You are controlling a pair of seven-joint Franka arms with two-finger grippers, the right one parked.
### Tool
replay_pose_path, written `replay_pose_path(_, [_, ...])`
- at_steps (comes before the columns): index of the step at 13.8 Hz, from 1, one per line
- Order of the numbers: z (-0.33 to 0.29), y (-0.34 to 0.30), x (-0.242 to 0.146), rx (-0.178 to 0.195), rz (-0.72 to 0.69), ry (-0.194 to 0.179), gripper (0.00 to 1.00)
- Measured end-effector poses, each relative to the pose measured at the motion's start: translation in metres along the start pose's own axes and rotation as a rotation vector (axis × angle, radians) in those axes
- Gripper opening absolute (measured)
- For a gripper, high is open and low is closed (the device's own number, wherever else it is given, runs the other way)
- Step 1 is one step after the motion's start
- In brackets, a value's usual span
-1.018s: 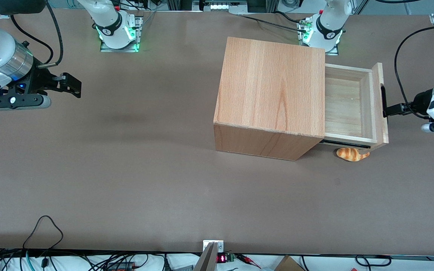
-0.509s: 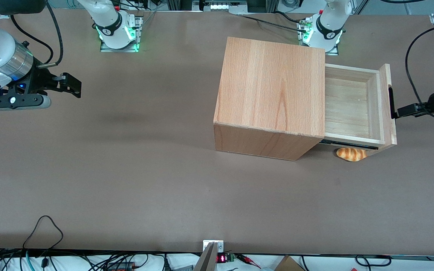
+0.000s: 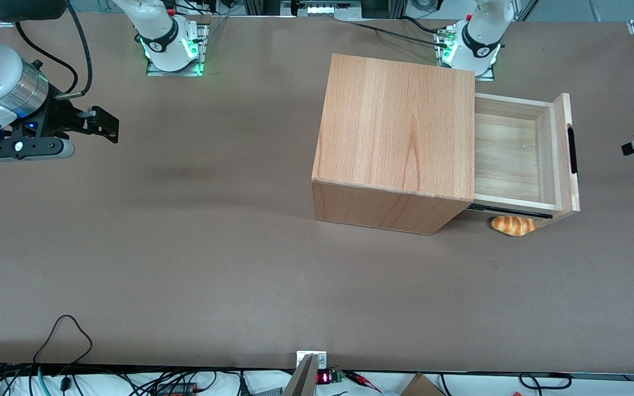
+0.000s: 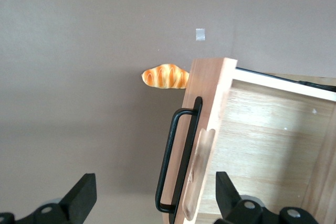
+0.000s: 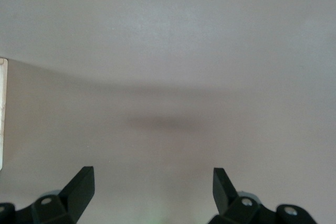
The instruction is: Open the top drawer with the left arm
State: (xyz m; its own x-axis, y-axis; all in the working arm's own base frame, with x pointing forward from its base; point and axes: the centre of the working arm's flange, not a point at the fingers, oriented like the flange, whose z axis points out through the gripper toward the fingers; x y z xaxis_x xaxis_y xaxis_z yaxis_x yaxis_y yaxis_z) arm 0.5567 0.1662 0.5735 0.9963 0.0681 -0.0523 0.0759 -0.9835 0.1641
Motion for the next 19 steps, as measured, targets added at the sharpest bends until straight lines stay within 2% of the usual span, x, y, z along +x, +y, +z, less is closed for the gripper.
replay_pose_path(5, [-0.032, 0.021, 0.003, 0.027, 0.083, 0.059, 1.0])
replay_pose_path(7, [-0.04, 0.054, 0.004, 0.071, 0.144, 0.065, 1.0])
replay_pose_path(9, [-0.046, 0.09, 0.001, 0.095, 0.202, 0.073, 1.0])
replay_pose_path(12, [-0.05, 0.109, -0.003, 0.105, 0.231, 0.074, 1.0])
replay_pose_path(17, [-0.049, 0.118, -0.003, 0.111, 0.197, 0.073, 1.0])
replay_pose_path(19, [-0.047, 0.136, -0.004, 0.126, 0.177, 0.073, 1.0])
